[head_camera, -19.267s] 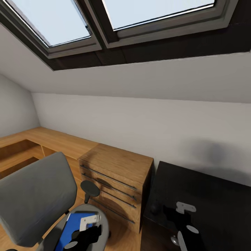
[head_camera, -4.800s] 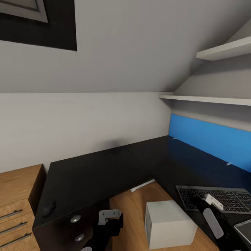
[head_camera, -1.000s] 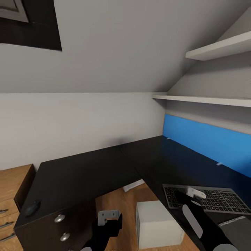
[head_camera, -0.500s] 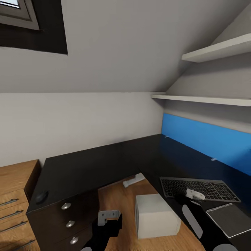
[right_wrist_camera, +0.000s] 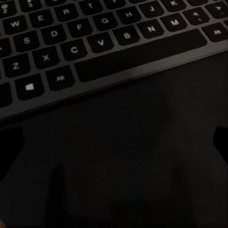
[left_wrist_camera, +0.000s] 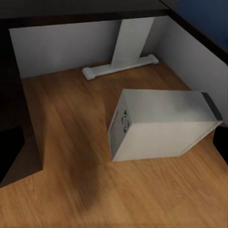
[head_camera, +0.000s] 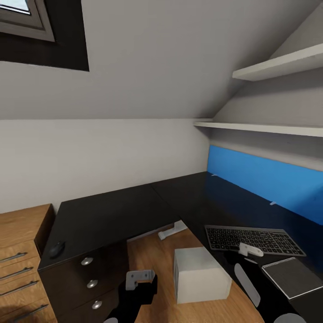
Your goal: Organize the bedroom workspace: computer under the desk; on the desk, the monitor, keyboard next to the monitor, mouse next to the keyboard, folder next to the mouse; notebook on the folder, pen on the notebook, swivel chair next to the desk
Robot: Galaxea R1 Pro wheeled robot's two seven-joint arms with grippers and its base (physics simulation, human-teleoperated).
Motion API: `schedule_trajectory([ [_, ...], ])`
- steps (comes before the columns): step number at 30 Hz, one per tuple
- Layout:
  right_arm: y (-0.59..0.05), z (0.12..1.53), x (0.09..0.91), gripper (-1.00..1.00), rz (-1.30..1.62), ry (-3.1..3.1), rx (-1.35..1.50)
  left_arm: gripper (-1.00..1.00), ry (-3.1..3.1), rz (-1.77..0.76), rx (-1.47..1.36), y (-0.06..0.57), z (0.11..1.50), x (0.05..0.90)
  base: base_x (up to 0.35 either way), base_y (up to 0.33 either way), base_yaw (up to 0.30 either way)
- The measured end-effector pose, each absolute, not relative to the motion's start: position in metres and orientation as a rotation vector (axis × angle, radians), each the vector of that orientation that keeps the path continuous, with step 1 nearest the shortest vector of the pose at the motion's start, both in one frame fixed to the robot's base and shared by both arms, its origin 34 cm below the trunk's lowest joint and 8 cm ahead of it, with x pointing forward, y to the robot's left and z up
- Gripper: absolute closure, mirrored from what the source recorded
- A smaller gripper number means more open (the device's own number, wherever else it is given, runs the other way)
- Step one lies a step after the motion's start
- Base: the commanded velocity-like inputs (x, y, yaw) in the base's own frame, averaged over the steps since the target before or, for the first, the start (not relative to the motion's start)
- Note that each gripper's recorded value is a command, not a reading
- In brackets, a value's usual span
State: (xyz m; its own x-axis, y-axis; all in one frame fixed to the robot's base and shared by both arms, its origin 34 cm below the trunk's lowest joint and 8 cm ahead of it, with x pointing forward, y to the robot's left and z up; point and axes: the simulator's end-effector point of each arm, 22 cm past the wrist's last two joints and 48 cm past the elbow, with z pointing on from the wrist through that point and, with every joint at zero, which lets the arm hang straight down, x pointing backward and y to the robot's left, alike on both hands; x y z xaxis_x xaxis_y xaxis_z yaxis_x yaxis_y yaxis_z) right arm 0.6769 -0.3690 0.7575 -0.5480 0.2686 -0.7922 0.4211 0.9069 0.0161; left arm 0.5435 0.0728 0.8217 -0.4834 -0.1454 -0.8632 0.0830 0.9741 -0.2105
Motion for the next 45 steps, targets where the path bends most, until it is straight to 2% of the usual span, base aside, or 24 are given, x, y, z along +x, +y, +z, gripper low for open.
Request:
schedule_trajectory([
  [45, -0.361, 0.728, 0.677, -1.00, -0.193, 2.193, 0.452, -1.00, 2.054, -0.275, -0.045, 0.072, 0.799, 0.542, -0.001, 0.000, 0.000],
])
